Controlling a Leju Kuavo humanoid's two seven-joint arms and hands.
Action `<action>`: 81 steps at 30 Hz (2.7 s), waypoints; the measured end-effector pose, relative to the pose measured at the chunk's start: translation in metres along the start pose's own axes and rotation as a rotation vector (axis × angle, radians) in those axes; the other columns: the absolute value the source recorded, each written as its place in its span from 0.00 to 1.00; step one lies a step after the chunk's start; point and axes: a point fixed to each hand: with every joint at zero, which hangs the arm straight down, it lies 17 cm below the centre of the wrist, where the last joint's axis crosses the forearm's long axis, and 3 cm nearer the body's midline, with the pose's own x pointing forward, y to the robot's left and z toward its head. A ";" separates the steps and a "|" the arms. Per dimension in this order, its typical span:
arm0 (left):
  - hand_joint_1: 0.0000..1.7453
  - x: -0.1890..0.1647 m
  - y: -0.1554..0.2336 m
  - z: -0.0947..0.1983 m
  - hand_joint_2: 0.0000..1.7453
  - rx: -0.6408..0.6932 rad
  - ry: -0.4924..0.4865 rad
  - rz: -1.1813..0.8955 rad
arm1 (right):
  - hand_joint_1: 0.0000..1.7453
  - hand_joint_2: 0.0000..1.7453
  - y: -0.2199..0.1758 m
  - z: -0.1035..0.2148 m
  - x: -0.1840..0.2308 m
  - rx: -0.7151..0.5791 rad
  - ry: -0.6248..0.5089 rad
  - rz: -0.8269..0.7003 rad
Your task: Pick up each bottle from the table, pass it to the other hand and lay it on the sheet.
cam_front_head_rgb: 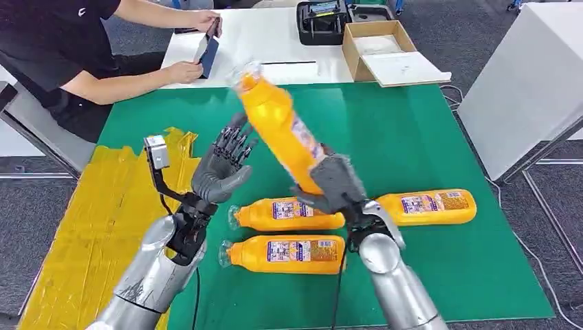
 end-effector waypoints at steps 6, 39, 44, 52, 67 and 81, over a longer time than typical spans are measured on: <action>0.00 0.022 0.001 -0.023 1.00 0.036 -0.040 -0.013 | 1.00 1.00 0.056 -0.041 0.029 0.128 -0.015 0.020; 0.99 0.043 0.057 -0.018 1.00 0.191 -0.099 -0.399 | 1.00 1.00 0.089 -0.064 0.036 0.308 0.010 0.141; 1.00 0.044 0.057 -0.017 1.00 0.189 -0.099 -0.403 | 1.00 1.00 0.091 -0.064 0.035 0.315 0.013 0.138; 1.00 0.046 0.060 -0.015 1.00 0.173 -0.096 -0.391 | 1.00 1.00 0.093 -0.064 0.035 0.327 0.017 0.138; 1.00 0.044 0.084 0.013 1.00 0.183 -0.082 -0.357 | 0.00 0.00 0.083 -0.060 0.015 0.282 0.004 0.209; 1.00 0.048 0.086 0.008 1.00 0.170 -0.054 -0.416 | 0.00 0.00 -0.030 0.012 -0.060 -0.030 0.102 0.205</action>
